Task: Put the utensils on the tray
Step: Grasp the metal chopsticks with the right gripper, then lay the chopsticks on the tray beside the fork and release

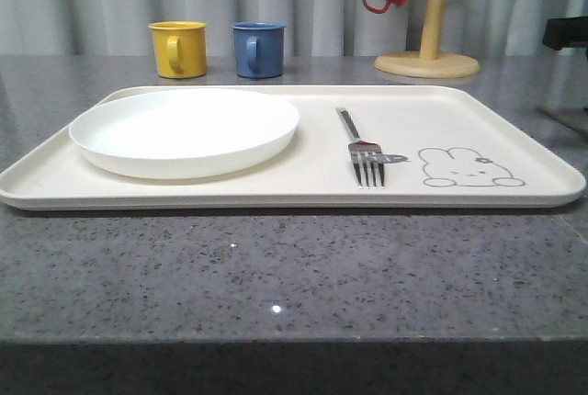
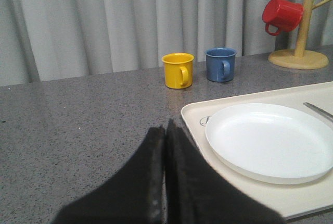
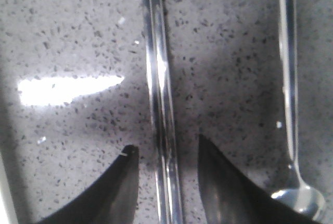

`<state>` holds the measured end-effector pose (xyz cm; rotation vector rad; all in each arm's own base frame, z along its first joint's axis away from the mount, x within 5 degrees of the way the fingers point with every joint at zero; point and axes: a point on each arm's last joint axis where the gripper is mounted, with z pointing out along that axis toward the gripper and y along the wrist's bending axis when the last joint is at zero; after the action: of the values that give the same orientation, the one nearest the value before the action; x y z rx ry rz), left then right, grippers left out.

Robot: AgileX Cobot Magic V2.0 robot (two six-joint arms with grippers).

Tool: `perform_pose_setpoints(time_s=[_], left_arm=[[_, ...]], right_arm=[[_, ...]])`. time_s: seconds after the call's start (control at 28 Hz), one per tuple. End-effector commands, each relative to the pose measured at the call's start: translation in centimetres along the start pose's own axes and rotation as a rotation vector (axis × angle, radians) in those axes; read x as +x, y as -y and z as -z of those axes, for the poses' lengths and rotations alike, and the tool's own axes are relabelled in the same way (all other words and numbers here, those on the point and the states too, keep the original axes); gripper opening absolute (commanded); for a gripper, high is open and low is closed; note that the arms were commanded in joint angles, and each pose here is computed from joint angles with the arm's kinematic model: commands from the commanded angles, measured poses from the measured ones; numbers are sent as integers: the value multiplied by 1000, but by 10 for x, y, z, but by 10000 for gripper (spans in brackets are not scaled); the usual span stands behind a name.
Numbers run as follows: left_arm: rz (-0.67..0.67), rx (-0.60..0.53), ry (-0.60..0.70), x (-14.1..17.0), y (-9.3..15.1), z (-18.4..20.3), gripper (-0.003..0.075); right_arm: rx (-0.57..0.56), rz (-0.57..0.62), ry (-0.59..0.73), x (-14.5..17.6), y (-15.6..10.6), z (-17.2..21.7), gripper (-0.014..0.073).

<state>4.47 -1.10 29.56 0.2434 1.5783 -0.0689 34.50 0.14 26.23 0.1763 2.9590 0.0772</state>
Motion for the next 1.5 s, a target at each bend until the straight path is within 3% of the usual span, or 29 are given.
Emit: perform_pose_setpoints(time_s=[0.0,0.36,0.61,0.78,1.07,1.46], left_arm=[[23,-16,97,-16,-2,1,-18],[23,-16,97,-16,-2,1,-18],[23,-16,97,-16,-2,1,-18],[23,-16,97,-16,-2,1,-18],[23,-16,97,-16,-2,1,-18],[23,-16,97,-16,-2,1,-18]], right_arm=[[-10,7,65,-3,0,14,305],[-15,4,40,0,0,16,27],[-43,-49,151,8,-9,71,25],[-94,19,194,13,-51,92,25],[-140,89,105,14,-128,55,27],[-167,29,-9,7,-142,17,29]])
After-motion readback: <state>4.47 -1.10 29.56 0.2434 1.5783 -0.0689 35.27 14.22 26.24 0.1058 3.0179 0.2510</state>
